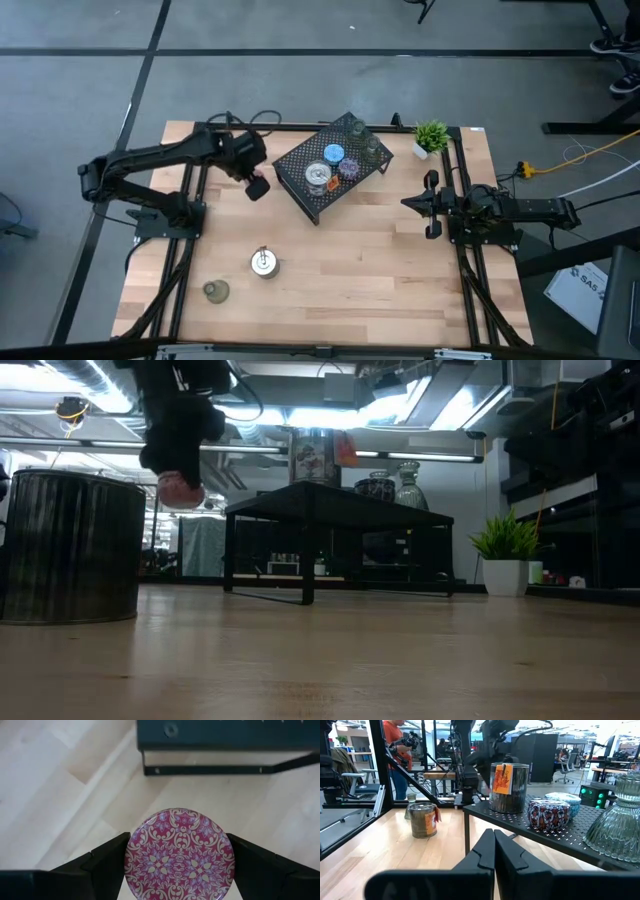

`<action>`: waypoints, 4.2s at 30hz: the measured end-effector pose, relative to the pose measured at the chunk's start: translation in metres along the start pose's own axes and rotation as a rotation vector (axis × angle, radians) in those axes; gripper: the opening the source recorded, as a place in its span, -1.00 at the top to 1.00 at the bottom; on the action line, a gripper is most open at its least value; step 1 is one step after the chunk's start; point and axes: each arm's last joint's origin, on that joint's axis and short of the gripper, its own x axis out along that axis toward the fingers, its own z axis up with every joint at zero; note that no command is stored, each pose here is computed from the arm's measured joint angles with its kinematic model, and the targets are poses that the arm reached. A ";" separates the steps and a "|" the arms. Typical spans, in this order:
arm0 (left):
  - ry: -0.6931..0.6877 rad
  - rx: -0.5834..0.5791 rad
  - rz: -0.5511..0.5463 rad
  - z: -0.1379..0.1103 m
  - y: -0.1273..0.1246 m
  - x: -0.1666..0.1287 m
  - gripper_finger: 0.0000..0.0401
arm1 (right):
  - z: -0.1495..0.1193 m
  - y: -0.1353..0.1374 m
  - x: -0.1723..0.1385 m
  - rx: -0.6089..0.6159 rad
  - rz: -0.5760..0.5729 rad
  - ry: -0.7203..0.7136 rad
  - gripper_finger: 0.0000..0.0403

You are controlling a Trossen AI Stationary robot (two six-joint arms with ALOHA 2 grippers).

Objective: Pick & Place candle stick holders
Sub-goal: Put the pink small scented candle on the shelf aligned with the light blue small scented candles

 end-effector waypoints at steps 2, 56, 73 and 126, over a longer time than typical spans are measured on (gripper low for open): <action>-0.017 -0.005 0.005 0.004 0.004 -0.004 -0.50 | 0.000 0.000 0.000 0.000 0.000 -0.001 1.00; -0.155 0.093 0.043 0.146 0.042 -0.006 -0.50 | 0.000 0.000 0.000 0.000 0.000 -0.001 1.00; -0.177 -0.470 0.005 0.154 0.032 -0.002 -0.50 | 0.000 0.000 0.000 0.000 0.000 -0.001 1.00; -0.256 -0.486 -0.025 0.187 0.014 0.009 -0.50 | 0.000 0.000 0.000 0.000 0.000 -0.001 1.00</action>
